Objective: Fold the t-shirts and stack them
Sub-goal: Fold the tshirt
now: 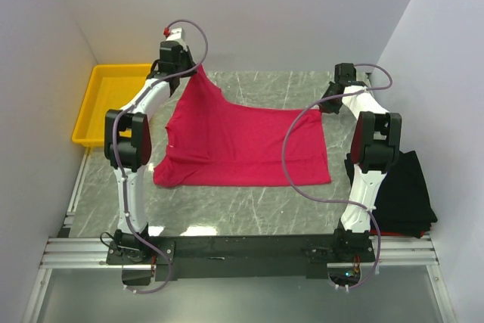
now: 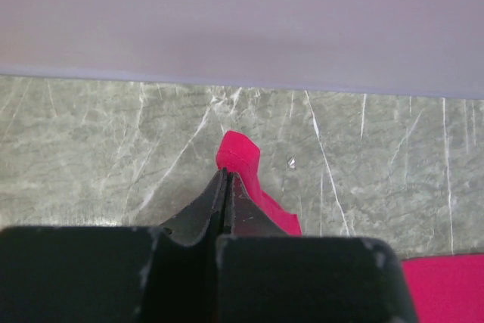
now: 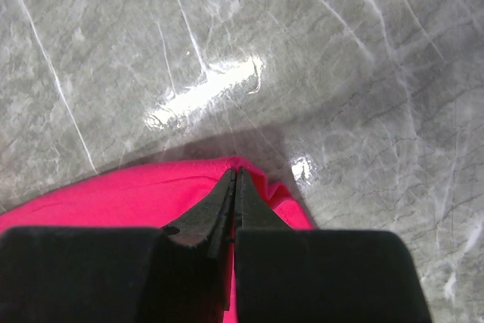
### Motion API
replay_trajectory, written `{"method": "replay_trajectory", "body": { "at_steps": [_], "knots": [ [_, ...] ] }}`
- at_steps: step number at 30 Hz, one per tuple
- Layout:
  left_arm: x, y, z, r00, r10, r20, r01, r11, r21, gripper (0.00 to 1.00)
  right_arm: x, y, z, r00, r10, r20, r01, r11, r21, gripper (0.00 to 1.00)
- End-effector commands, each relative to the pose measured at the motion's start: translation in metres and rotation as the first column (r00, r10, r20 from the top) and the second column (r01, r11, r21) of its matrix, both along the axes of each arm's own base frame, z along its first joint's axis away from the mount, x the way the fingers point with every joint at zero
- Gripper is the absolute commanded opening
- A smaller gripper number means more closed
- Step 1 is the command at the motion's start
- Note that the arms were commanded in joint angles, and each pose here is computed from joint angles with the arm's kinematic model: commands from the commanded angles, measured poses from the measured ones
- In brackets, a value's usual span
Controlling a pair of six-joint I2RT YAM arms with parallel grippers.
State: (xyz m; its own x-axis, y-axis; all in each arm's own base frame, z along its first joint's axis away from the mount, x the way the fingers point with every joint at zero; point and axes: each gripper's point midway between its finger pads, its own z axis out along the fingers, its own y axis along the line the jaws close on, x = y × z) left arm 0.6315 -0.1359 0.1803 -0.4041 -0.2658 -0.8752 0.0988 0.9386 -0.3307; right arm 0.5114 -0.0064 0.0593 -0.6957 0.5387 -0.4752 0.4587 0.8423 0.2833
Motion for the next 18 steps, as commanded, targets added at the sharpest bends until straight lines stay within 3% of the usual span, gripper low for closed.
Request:
{"method": "replay_trajectory", "body": {
  "at_steps": [1, 11, 18],
  "knots": [
    [-0.004, 0.007, 0.036, 0.997, 0.015, 0.079, -0.013, 1.000, -0.027, 0.00, 0.013, -0.008, 0.026, 0.997, -0.002, 0.083, 0.006, 0.999, -0.042, 0.00],
    [-0.039, 0.016, 0.010, 0.998, 0.057, -0.023, -0.058, 0.997, -0.046, 0.00, -0.002, -0.023, 0.038, 0.989, -0.080, 0.127, 0.092, 0.992, -0.092, 0.00],
    [-0.077, 0.032, 0.029, 0.986, 0.162, -0.048, -0.166, 0.981, -0.101, 0.00, -0.026, -0.033, 0.048, 0.978, -0.148, 0.149, 0.167, 0.978, -0.125, 0.00]
  ]
}}
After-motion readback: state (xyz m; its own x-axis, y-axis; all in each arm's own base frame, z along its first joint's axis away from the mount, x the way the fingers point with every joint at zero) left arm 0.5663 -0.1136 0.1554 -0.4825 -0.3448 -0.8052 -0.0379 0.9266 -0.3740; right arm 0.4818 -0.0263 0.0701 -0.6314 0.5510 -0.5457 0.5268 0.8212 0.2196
